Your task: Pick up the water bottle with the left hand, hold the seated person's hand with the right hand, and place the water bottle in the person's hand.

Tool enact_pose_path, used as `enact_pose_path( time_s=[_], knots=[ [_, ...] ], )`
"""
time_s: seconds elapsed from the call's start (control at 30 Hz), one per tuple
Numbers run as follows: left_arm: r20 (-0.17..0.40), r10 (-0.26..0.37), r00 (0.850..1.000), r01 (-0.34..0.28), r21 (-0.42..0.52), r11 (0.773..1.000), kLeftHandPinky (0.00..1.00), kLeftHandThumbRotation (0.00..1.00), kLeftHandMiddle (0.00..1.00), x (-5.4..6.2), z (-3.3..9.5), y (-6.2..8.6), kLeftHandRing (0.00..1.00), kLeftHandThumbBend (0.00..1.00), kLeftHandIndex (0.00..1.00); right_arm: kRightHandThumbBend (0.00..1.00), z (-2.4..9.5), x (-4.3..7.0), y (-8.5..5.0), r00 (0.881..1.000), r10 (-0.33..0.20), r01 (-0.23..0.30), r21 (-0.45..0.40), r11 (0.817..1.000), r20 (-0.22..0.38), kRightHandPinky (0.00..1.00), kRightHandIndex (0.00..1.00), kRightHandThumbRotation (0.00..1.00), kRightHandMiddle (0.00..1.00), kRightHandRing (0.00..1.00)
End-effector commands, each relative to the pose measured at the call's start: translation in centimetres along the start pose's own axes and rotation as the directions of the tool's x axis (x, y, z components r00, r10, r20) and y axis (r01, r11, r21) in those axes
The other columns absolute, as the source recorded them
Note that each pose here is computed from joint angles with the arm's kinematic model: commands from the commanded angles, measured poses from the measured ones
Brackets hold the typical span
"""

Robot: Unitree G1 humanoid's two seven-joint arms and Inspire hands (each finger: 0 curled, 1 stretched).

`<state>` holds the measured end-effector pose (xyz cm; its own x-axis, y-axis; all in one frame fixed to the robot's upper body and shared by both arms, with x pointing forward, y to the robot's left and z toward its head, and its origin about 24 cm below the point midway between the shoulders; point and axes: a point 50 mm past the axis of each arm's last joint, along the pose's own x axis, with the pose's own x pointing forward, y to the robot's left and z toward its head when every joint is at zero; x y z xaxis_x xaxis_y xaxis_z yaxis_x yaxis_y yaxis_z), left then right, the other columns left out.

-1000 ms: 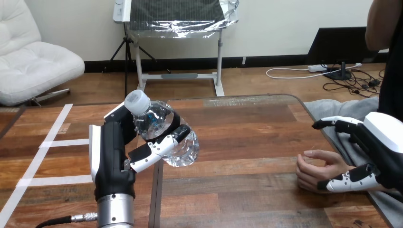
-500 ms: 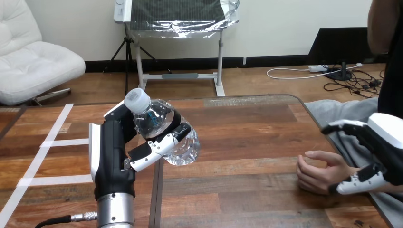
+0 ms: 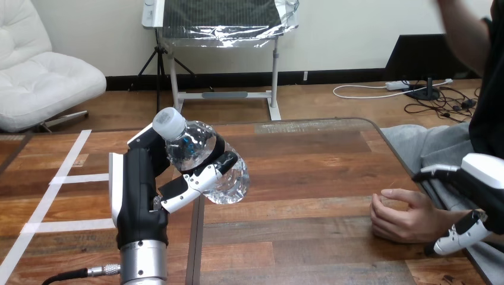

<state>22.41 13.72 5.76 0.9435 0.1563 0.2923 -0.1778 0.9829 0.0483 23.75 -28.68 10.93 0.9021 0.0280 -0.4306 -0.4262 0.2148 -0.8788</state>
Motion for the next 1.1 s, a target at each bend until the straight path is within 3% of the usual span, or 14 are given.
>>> enact_pose_path(
  time_s=[0.0,1.07],
  knots=[
    [0.098,0.015,0.995,-0.009,-0.059,0.998,0.37,0.00,0.45,0.7,2.2,-0.8,0.41,0.66,0.49,0.81,0.3,0.7,-2.1,0.999,-0.034,0.034,-0.074,0.997,-0.002,0.83,0.87,0.00,0.92,0.91],
    [0.116,0.009,0.993,0.000,-0.075,0.997,0.37,0.00,0.44,0.8,2.3,-0.3,0.40,0.63,0.49,0.78,-0.6,3.6,-1.6,0.992,0.079,-0.097,-0.189,0.977,-0.097,0.82,0.86,0.00,0.90,0.89]
  ],
)
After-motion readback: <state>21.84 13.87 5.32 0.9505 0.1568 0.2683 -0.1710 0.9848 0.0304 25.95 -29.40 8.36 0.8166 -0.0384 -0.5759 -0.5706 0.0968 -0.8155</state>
